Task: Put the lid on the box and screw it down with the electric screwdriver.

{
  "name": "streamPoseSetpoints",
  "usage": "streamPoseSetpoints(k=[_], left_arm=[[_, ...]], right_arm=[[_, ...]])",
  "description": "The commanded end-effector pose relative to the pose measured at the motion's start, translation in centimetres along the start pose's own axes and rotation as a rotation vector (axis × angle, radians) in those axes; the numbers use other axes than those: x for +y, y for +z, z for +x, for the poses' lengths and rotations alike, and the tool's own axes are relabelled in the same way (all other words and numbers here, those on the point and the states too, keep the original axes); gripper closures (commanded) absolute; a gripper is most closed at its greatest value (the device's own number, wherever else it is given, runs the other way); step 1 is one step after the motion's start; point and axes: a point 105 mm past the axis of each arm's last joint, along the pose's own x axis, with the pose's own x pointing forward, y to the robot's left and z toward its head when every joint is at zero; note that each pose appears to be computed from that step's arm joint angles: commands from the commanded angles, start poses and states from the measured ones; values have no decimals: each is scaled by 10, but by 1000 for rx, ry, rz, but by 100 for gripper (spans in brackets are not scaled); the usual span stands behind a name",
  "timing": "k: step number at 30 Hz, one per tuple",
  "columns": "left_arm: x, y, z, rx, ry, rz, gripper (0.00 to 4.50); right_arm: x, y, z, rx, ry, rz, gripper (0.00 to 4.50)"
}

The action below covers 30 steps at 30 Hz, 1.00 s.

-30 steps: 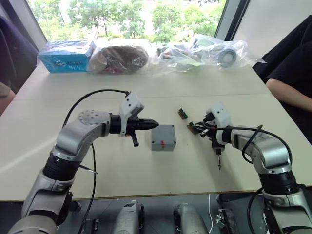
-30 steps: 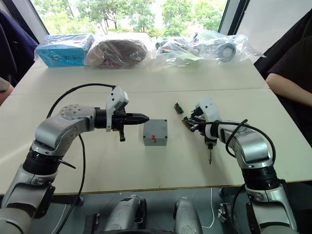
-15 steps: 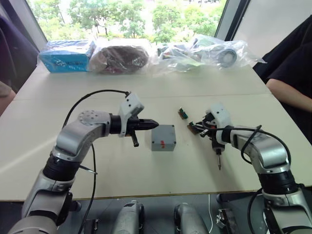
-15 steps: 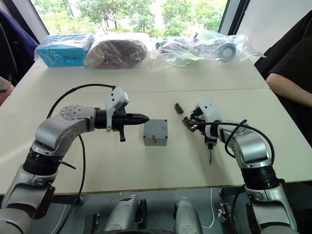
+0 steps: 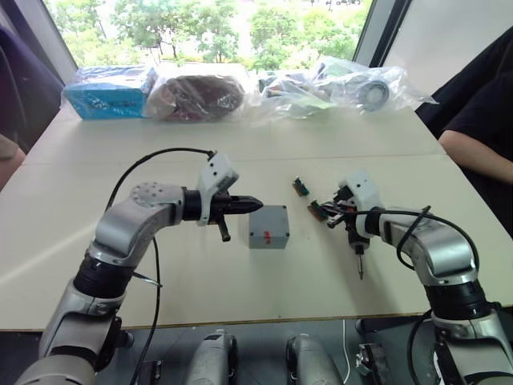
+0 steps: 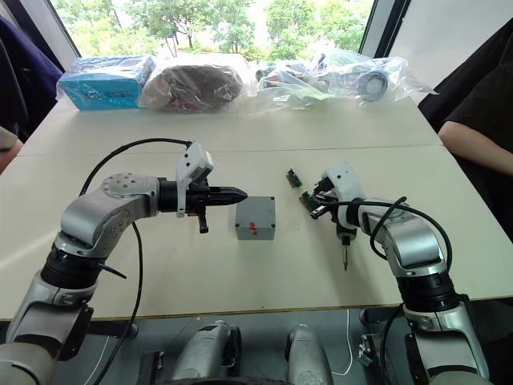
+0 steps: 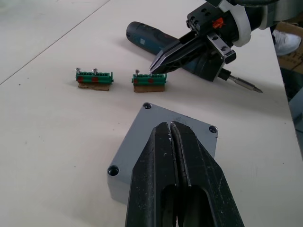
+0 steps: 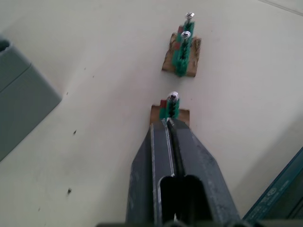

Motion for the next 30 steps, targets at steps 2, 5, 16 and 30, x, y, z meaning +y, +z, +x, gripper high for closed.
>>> streamPoseSetpoints(k=[2,5,16,30], left_arm=[[-2,9,-3,-33,-1,29,450],[-1,9,-3,-33,0,28,450],[-1,8,-3,-31,-3,26,450],[-3,6,-2,-23,-10,21,450]], right_arm=[[-3,9,-3,-27,-11,-22,448],[-3,13,-5,-44,-11,-22,448],[0,40,-18,-146,-18,-5,448],[5,11,-12,-37,11,-19,298]])
